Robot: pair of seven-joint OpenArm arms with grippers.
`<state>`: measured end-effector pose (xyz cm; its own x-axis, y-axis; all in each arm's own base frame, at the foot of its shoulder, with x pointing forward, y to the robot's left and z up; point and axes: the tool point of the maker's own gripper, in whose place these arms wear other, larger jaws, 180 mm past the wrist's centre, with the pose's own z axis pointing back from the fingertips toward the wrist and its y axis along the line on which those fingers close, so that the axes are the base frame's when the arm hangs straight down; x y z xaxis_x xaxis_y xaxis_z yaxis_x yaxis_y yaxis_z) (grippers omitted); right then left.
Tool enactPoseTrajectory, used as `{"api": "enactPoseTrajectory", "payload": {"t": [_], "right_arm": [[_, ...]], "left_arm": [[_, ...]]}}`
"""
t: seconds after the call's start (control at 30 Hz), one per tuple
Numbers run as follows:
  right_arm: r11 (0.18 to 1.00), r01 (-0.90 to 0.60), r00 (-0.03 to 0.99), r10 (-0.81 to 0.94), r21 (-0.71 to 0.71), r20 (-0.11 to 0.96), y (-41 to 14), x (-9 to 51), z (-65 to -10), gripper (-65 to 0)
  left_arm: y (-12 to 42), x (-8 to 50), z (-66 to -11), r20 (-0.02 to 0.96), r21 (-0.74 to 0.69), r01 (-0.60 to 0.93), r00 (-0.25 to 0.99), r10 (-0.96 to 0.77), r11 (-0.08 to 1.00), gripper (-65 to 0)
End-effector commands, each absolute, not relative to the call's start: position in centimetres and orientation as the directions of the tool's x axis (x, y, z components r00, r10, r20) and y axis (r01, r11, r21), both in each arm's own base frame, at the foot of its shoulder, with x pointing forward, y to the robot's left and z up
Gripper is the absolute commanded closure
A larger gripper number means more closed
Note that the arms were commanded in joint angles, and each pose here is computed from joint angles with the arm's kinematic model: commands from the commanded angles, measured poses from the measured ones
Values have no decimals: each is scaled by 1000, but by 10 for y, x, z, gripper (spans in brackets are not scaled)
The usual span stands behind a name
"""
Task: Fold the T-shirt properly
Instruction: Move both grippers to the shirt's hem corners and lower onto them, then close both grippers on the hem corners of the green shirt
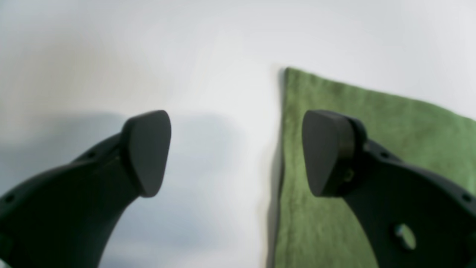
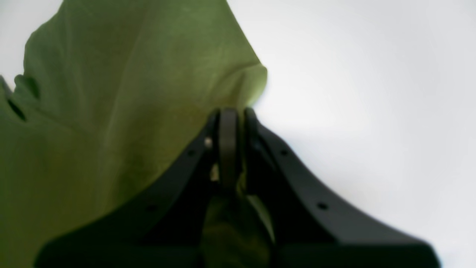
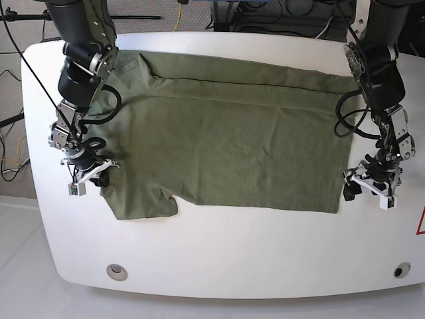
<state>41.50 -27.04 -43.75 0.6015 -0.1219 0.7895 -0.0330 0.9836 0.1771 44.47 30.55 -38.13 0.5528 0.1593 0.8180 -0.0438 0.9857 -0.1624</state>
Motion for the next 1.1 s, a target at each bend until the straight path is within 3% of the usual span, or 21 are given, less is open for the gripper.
{"api": "enactPoseTrajectory", "payload": {"t": [0.0,0.4,1.07], "right_arm": [[988,-52,687,-71,147,723,-269,400,-455,0],[988,-52,689,-71,147,721,-269,398,-456,0],[988,-52,689,-71,147,721,-269,398,-456,0]], "left_arm": [[306,464,-360,854,-180,-32,490,173,983,-525],[278,466,-384,819,-255,-27,525,231,967,-525],[235,467,-399,802,-249,61,573,170,967,-524]]}}
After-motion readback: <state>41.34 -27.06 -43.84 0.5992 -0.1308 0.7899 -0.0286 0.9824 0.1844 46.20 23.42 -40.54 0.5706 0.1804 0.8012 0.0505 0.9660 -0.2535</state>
